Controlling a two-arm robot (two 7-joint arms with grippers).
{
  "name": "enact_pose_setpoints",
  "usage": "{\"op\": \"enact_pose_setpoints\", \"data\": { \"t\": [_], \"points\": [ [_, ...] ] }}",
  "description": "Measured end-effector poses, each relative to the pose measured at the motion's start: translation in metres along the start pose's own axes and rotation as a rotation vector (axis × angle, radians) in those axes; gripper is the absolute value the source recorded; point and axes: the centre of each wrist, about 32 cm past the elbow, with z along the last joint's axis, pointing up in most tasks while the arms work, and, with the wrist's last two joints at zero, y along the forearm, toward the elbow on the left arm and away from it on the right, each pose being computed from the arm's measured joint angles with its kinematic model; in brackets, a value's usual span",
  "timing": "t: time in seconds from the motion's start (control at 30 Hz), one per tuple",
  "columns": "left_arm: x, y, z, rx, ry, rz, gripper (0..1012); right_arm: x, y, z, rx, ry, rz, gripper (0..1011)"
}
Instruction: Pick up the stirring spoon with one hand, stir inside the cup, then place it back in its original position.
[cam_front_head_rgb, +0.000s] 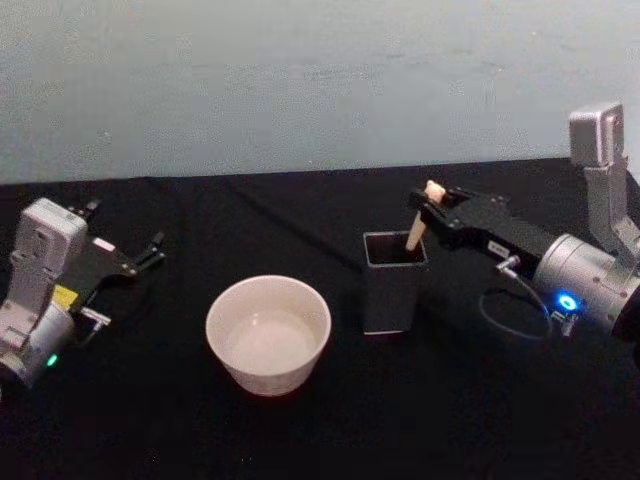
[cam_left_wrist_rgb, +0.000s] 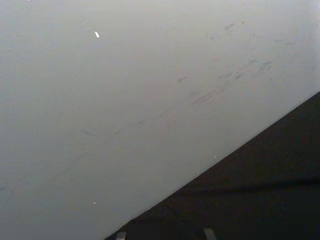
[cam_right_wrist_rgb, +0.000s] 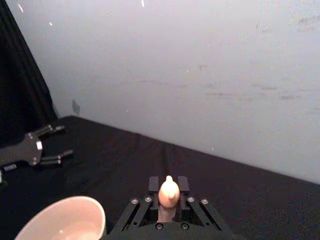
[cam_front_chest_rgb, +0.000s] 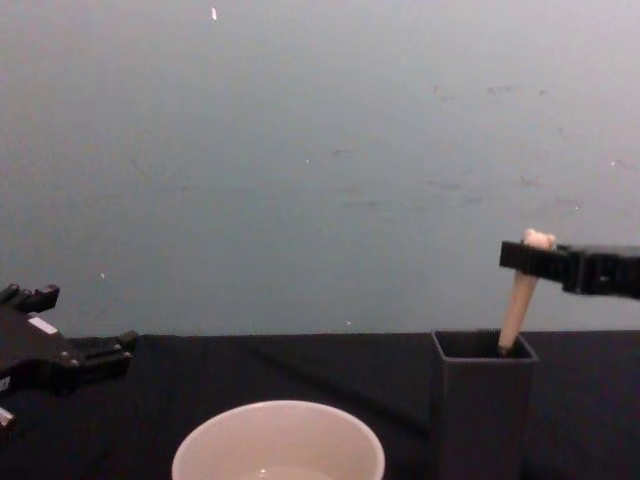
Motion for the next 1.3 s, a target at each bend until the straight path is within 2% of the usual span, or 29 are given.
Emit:
{"op": "enact_pose_setpoints", "data": {
  "t": [0.33,1.0,1.3],
  "points": [
    [0.0000,0.0000,0.0000,0.000,0.000,0.000,1001,-0.003,-0.003,0.026,0.074,0.028,0.014,216],
    [0.0000,0.0000,0.0000,0.000,0.000,0.000,1001,-0.015,-0.004,0.062,0.173,0.041,0.034,216],
    [0.0000,0.0000,0.0000,0.000,0.000,0.000,1001,-0.029,0.005,0.058,0.162,0.032,0.067,216]
  ]
}}
